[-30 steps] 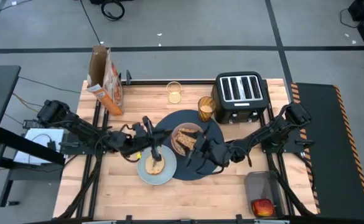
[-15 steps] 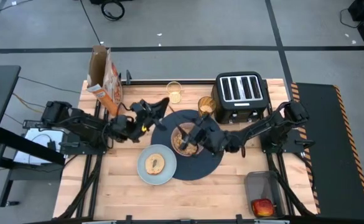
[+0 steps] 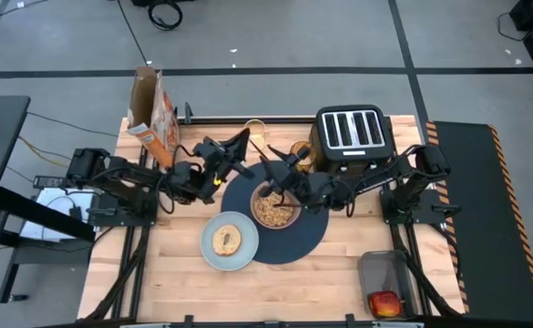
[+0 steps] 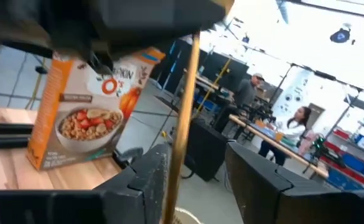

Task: Arrange a breakfast setting
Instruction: Put the gold spoon on the right side of the light orange bowl on the blue table placemat

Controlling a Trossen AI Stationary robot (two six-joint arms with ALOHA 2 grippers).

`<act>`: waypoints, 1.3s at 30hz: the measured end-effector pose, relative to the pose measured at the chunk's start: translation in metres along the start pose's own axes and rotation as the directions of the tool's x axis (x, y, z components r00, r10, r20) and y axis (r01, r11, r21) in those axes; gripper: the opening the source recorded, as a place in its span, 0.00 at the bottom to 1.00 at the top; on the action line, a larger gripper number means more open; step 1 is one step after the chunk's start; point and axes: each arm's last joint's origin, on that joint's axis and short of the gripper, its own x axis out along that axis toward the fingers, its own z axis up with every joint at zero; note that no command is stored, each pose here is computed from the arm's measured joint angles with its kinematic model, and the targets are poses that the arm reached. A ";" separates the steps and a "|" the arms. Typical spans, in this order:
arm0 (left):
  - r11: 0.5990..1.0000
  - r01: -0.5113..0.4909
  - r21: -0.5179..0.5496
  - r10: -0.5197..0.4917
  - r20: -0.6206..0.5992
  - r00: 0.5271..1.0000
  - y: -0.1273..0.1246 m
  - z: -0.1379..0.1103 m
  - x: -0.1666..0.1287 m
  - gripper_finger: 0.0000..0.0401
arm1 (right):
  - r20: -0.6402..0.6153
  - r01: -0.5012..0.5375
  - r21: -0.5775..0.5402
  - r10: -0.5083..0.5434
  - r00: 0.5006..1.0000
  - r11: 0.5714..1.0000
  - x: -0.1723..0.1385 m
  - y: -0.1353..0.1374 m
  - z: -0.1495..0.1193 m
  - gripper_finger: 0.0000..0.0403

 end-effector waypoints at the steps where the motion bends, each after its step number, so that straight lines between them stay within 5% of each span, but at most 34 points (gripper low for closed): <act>1: 1.000 -0.005 0.004 0.005 0.000 1.000 0.001 0.000 0.001 0.06 | 0.009 -0.006 -0.003 0.006 1.000 1.000 0.000 0.000 0.001 0.41; 39: 1.000 0.003 -0.005 -0.003 0.021 1.000 0.020 -0.002 0.023 0.07 | 0.097 -0.078 0.078 0.070 0.993 0.994 0.039 -0.024 -0.013 0.06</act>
